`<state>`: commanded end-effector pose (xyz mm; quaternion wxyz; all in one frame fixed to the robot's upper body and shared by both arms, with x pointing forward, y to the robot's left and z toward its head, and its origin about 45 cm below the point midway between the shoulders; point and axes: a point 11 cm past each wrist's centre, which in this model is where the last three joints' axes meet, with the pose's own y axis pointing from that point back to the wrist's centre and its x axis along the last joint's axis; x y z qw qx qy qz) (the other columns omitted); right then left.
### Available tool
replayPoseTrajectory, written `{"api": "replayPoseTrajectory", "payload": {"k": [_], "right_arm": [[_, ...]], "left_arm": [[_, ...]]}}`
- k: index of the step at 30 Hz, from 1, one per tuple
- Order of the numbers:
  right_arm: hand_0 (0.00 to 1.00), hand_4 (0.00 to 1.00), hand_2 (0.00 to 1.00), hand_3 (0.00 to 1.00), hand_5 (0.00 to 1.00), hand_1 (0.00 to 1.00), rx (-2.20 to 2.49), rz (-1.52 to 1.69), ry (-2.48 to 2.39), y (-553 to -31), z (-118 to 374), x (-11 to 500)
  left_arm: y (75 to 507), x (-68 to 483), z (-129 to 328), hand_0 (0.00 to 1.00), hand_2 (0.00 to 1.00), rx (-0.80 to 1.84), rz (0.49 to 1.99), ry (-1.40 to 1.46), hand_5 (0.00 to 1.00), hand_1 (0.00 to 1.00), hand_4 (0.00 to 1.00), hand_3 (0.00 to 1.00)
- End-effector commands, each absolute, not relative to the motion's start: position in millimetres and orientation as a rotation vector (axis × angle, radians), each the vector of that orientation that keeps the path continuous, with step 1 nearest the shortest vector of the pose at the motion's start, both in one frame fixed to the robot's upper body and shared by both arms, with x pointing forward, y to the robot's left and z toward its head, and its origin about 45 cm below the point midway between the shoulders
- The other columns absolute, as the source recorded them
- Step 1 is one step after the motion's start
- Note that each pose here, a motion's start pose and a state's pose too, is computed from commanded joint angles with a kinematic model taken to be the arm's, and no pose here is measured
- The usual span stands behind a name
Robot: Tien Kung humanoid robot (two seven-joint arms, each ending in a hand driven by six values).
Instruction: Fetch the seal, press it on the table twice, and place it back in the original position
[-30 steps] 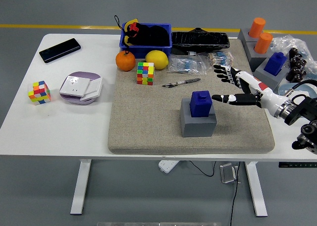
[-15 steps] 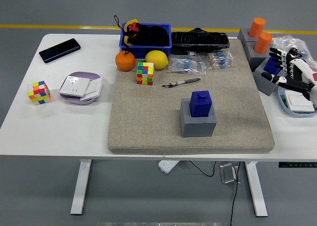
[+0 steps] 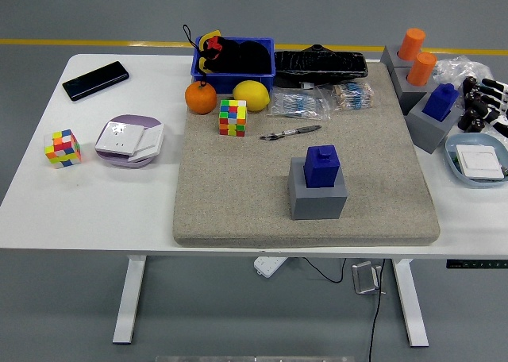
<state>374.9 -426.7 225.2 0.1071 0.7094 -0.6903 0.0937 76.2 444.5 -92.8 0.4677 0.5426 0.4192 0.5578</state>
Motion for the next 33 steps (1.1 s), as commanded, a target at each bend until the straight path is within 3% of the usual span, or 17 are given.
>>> {"api": "replayPoseTrajectory", "payload": {"k": [33], "right_arm": [[0.875,0.998,0.81,0.798,0.485,0.823,2.004,0.309,-2.171,-451,247,366]], "left_arm": [[448,79,-91,0.739,0.687,1.331,1.386,1.023,0.31,0.696,0.674,0.747]]}}
